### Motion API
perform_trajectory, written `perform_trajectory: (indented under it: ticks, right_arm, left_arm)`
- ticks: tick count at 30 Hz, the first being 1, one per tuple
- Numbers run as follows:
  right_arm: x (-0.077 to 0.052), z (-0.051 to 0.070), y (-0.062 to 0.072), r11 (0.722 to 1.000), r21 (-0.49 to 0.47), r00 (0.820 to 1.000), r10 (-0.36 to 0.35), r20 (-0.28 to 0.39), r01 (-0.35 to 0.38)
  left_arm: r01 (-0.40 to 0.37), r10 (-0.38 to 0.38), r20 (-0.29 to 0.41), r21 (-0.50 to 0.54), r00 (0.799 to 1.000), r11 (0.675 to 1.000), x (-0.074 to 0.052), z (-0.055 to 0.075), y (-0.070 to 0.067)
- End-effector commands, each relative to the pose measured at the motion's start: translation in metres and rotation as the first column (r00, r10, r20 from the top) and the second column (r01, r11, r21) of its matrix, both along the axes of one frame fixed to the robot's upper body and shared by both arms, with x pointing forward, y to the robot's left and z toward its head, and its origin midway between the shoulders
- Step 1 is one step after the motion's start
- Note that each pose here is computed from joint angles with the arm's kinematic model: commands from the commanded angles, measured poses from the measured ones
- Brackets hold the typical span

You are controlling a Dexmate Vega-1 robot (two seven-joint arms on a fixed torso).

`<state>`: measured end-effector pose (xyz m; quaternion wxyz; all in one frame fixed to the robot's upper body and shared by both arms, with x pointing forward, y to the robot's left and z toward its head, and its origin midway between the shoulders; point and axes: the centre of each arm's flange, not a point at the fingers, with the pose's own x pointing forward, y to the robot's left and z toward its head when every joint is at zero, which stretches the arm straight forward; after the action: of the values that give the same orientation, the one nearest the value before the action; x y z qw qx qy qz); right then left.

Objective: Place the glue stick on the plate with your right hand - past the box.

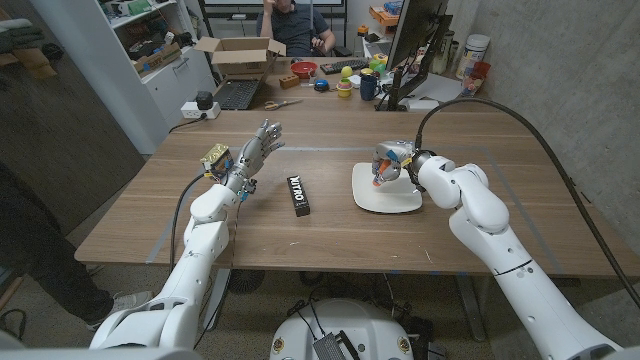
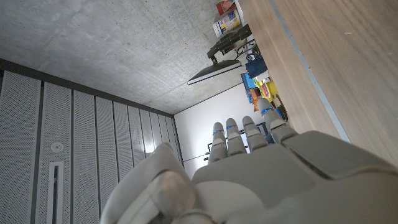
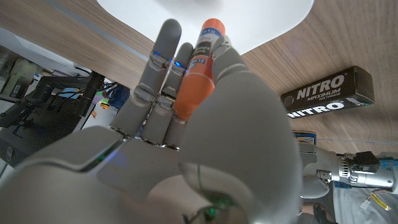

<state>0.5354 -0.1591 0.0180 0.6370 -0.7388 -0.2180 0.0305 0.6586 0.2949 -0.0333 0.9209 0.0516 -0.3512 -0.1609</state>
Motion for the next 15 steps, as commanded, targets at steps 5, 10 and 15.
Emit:
perform_trajectory:
  ticks: [5, 10, 15]
  right_arm:
    - [0.0137, -0.0041, 0.0049, 0.999, -0.042, 0.999, -0.023, -0.033, 0.022]
    - [0.0159, -0.0052, 0.0056, 0.999, -0.048, 0.999, -0.024, -0.045, 0.022]
    - [0.0178, -0.0061, 0.0062, 0.998, -0.06, 0.998, -0.028, -0.051, 0.025]
  left_arm:
    - [-0.003, 0.003, -0.004, -0.006, 1.0, 1.0, 0.0021, -0.0015, 0.0019]
    - [-0.006, 0.006, -0.005, -0.003, 1.0, 1.0, 0.0022, -0.0013, 0.0025]
    - [-0.007, 0.007, -0.006, -0.002, 1.0, 1.0, 0.0024, -0.0016, 0.0022]
